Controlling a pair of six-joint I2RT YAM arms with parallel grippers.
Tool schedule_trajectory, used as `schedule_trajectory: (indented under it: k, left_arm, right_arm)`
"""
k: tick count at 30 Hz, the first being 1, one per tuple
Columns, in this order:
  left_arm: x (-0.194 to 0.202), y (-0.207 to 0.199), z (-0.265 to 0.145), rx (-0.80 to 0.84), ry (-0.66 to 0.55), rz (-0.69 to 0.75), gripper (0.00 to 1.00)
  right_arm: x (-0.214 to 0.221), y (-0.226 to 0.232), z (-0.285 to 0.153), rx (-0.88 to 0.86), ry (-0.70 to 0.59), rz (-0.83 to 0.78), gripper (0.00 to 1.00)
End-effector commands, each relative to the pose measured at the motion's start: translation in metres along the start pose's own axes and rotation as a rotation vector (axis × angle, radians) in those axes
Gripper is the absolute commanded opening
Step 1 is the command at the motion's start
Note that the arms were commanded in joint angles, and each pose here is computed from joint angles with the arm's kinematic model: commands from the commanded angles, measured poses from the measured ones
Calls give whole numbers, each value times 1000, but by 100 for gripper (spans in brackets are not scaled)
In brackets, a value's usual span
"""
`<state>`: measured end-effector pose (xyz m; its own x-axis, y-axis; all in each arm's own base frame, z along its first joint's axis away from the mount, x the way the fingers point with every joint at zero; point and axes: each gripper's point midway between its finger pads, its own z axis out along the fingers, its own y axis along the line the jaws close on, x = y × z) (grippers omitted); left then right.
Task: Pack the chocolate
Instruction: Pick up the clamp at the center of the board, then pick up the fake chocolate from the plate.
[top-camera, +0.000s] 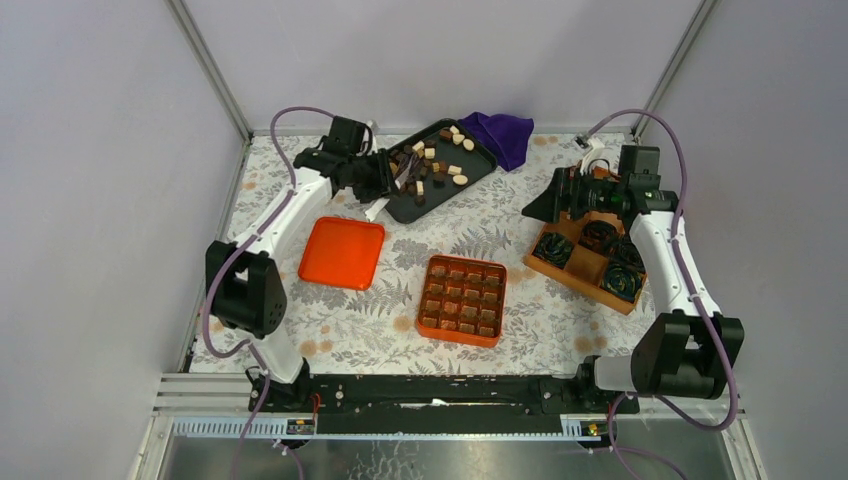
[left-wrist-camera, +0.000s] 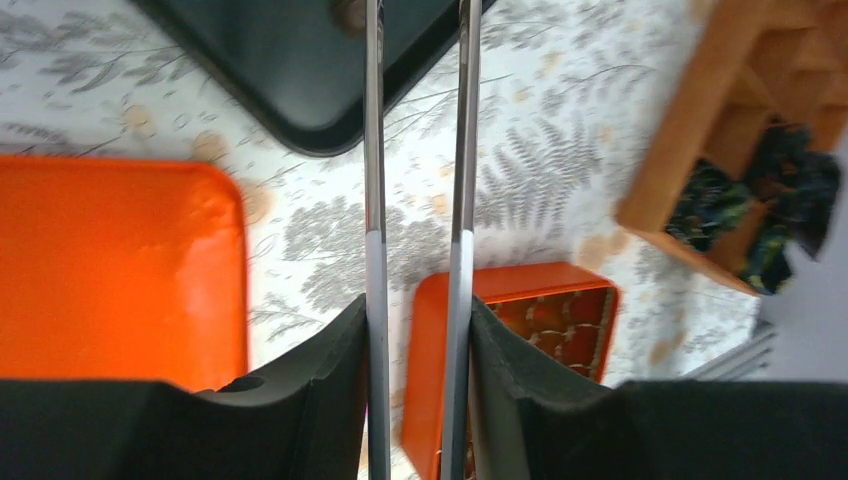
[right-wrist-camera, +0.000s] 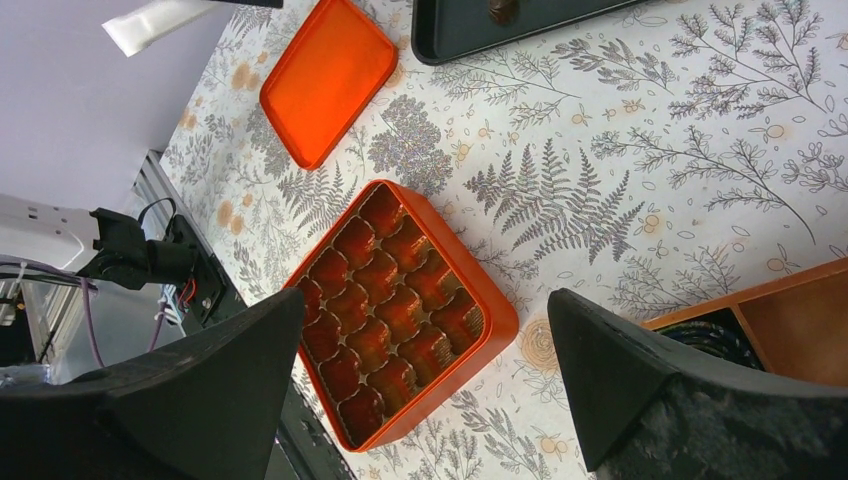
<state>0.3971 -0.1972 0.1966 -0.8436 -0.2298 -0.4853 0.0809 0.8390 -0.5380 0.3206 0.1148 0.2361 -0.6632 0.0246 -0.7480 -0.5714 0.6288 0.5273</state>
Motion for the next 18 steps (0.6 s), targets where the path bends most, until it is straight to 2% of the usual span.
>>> schedule_trajectory:
  k: [1, 12, 18]
  left_arm:
    - [13, 34, -3, -182, 95, 70, 42]
    - [11, 18, 30, -212, 117, 104, 42]
    - [0, 19, 38, -284, 109, 136, 42]
  right_arm:
    - [-3, -5, 5, -22, -15, -20, 100]
    - [-1, -11, 12, -41, 0, 14, 100]
    - [-1, -12, 15, -54, 7, 29, 100]
